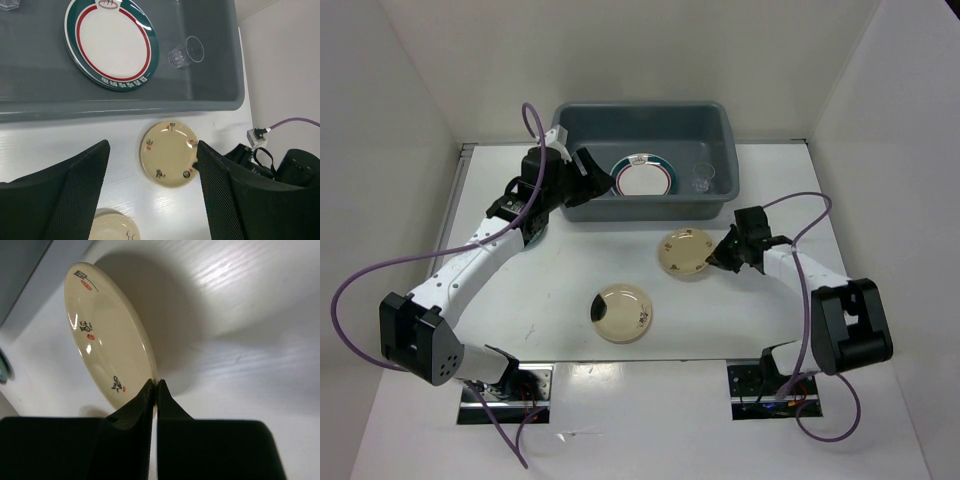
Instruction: Place the mixed dishes into the plastic bin
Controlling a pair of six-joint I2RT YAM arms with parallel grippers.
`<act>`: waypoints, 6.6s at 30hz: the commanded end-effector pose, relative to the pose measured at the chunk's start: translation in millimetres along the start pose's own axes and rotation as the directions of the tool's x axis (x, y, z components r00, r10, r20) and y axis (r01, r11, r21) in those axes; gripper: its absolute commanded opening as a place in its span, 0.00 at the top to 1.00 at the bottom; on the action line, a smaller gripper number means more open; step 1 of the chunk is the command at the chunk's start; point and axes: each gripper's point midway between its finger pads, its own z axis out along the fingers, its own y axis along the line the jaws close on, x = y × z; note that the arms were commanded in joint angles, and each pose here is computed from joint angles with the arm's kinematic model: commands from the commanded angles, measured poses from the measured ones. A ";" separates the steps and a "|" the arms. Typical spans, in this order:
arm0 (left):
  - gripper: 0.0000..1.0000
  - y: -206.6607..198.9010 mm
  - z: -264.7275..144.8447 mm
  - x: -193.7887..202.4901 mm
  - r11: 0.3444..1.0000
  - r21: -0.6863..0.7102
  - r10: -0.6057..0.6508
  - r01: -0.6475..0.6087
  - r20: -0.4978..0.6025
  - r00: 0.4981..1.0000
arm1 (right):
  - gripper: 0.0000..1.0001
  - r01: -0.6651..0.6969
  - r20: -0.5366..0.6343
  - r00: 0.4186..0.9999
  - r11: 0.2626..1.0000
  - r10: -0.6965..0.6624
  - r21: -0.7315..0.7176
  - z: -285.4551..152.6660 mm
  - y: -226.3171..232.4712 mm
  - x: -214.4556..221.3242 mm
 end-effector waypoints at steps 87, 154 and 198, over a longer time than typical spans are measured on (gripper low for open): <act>0.31 132.8 -76.8 214.9 0.983 -0.172 -0.134 0.062 -0.448 0.884 | 0.39 0.555 0.486 0.769 0.811 -0.415 -0.184 -167.5 249.6 -156.4; 1.00 61.4 255.9 -6.6 0.984 0.107 -0.112 0.142 -0.252 0.961 | 0.35 0.504 0.487 0.781 0.855 -0.391 -0.121 -180.0 170.6 -145.1; 0.15 253.7 -56.2 -38.8 0.708 -0.527 -0.287 0.470 0.393 0.873 | 0.35 0.584 0.536 0.761 0.745 -0.365 -0.322 -238.6 162.0 -86.2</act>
